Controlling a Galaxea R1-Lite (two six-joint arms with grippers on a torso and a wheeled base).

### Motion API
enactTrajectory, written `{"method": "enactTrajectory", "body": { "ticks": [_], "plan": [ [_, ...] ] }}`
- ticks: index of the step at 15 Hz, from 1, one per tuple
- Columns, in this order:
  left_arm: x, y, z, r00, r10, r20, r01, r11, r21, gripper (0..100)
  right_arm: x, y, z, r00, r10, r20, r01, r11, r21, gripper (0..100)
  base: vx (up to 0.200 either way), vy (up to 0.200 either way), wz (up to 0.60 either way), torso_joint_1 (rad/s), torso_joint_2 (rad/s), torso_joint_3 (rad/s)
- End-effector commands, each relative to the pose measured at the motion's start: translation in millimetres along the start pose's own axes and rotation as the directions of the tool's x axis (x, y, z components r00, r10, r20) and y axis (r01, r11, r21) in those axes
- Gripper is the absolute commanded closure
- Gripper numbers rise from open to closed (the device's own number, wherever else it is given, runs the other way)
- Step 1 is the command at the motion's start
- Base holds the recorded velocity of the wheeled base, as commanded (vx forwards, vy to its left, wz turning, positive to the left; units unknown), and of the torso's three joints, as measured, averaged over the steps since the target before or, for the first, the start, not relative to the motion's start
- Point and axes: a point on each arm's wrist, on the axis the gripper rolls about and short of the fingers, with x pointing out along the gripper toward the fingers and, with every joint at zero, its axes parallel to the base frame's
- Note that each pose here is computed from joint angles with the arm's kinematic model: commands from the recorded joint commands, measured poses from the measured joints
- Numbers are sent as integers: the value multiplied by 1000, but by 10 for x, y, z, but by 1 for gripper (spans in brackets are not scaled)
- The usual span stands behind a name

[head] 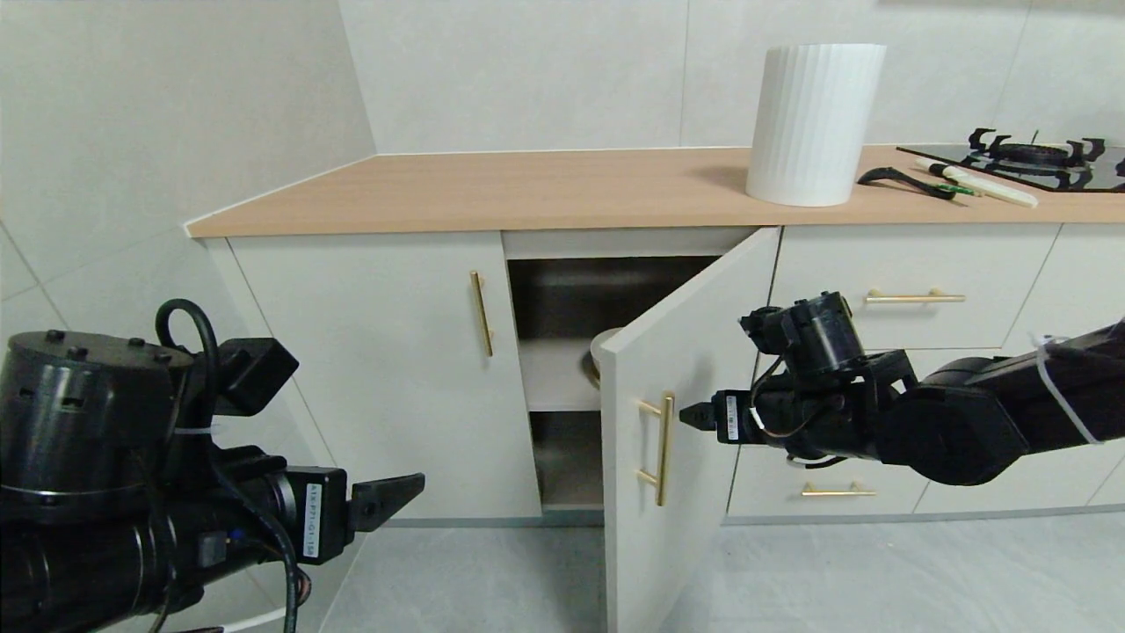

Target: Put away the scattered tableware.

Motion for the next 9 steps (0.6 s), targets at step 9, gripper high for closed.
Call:
{"method": "enactTrajectory", "body": {
  "ticks": [9],
  "plan": [
    [32, 2, -11, 1000, 12, -11, -12, 1000, 3, 0, 276, 33, -8, 994, 30, 106, -40, 994, 98, 0, 133, 0, 0, 0, 2, 1]
  ]
}}
